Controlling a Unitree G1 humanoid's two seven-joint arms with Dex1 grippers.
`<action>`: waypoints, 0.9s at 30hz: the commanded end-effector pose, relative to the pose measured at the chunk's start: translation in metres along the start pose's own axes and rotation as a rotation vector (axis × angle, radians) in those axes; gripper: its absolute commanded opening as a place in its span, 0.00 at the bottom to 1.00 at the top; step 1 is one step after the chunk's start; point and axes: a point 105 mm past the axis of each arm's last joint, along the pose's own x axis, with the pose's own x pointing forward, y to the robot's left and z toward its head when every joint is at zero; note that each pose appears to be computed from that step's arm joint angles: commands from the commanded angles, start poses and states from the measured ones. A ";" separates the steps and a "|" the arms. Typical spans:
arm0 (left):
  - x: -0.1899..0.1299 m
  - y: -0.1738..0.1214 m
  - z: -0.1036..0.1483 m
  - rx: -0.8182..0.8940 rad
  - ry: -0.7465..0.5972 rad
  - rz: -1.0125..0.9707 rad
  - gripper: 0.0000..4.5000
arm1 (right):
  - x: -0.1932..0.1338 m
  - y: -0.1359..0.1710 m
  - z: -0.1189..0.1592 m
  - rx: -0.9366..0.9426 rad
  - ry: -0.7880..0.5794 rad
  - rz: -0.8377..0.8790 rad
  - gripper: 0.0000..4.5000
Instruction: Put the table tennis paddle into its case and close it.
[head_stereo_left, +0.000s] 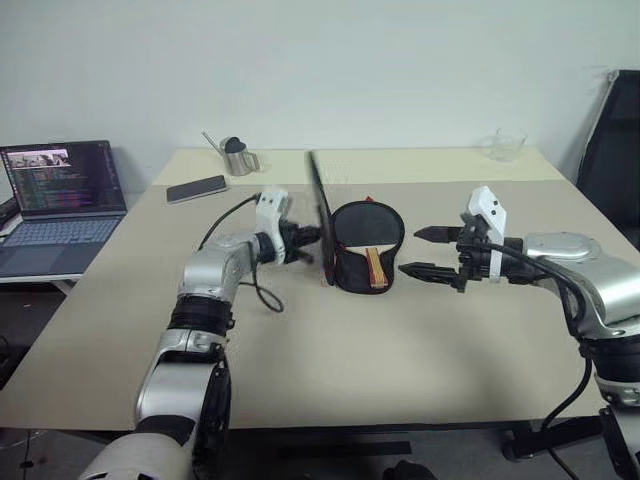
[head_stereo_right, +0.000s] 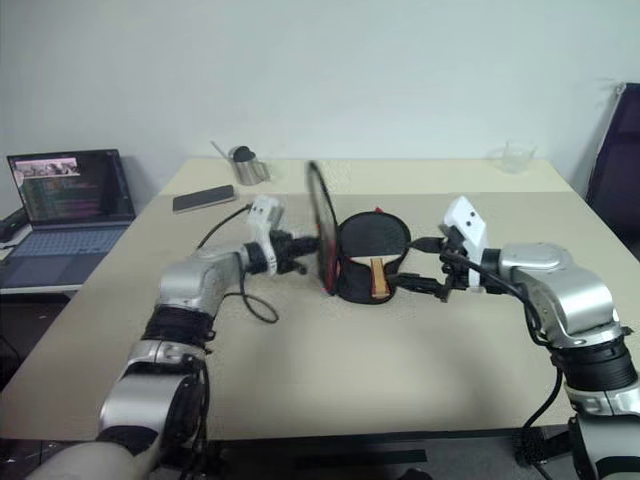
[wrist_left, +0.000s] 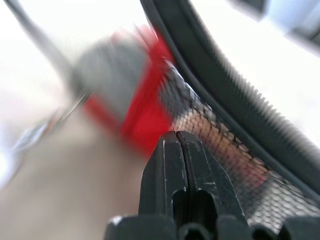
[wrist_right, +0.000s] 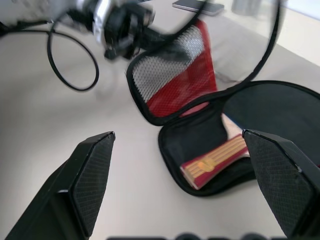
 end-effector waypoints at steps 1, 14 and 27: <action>0.038 -0.032 0.037 0.014 -0.073 0.017 0.01 | -0.024 -0.028 0.023 -0.071 -0.053 -0.141 1.00; -0.003 -0.051 0.050 0.125 -0.225 -0.201 0.01 | -0.030 -0.040 0.012 0.221 -0.170 -0.300 1.00; -0.144 0.016 0.027 0.262 0.040 -0.026 0.92 | 0.039 -0.030 -0.058 0.814 -0.117 -0.400 1.00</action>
